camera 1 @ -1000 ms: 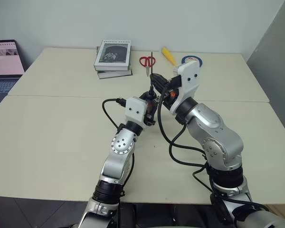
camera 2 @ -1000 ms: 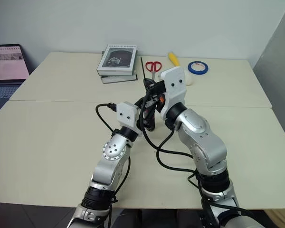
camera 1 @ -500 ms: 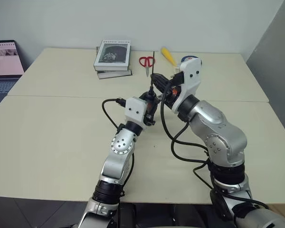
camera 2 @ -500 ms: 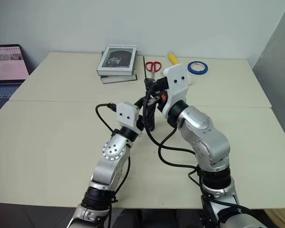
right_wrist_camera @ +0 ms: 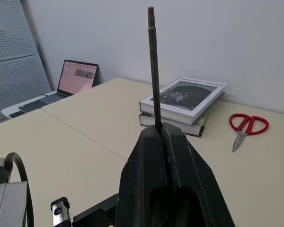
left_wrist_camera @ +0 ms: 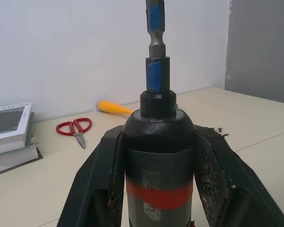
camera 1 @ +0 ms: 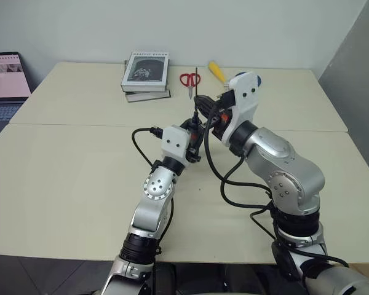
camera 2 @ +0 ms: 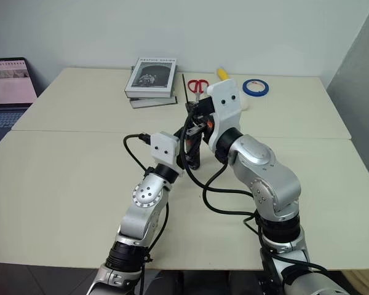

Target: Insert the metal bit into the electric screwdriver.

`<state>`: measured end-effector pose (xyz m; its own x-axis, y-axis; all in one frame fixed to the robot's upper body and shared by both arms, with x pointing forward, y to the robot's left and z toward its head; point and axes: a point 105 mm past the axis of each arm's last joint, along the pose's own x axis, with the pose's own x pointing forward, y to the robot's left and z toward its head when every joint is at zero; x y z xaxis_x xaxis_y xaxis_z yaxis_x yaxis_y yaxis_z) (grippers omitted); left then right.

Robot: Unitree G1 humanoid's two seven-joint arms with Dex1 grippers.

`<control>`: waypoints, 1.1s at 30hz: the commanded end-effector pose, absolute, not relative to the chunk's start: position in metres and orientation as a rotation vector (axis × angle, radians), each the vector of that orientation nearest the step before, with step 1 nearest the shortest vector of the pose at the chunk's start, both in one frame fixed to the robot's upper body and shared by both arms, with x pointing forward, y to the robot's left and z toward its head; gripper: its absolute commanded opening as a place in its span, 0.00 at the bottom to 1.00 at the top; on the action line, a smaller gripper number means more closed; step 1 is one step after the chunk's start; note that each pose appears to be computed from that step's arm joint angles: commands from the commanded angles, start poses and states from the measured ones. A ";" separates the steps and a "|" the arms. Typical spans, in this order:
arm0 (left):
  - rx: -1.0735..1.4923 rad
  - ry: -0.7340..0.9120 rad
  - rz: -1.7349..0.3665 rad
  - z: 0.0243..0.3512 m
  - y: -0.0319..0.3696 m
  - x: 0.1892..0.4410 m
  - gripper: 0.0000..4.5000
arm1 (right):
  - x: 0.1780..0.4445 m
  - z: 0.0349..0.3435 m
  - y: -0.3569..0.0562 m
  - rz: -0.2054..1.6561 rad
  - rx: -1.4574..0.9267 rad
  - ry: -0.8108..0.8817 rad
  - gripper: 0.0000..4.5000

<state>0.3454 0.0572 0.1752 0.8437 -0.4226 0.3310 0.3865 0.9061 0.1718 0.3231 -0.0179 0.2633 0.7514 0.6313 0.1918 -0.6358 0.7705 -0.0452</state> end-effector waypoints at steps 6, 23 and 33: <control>0.113 -0.408 -0.395 0.183 0.062 0.345 0.37 | 0.317 0.262 -0.014 0.685 0.026 -0.178 0.00; 0.122 -0.413 -0.409 0.183 0.059 0.343 0.37 | 0.322 0.266 -0.014 0.814 -0.073 -0.147 0.00; 0.122 -0.411 -0.407 0.183 0.059 0.343 0.37 | 0.328 0.269 -0.022 0.816 -0.063 -0.129 0.00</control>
<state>0.3457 0.0581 0.1752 0.8479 -0.4123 0.3331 0.3740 0.9107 0.1751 0.3291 -0.0230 0.2659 0.6895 0.7182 0.0939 -0.7094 0.6958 -0.1125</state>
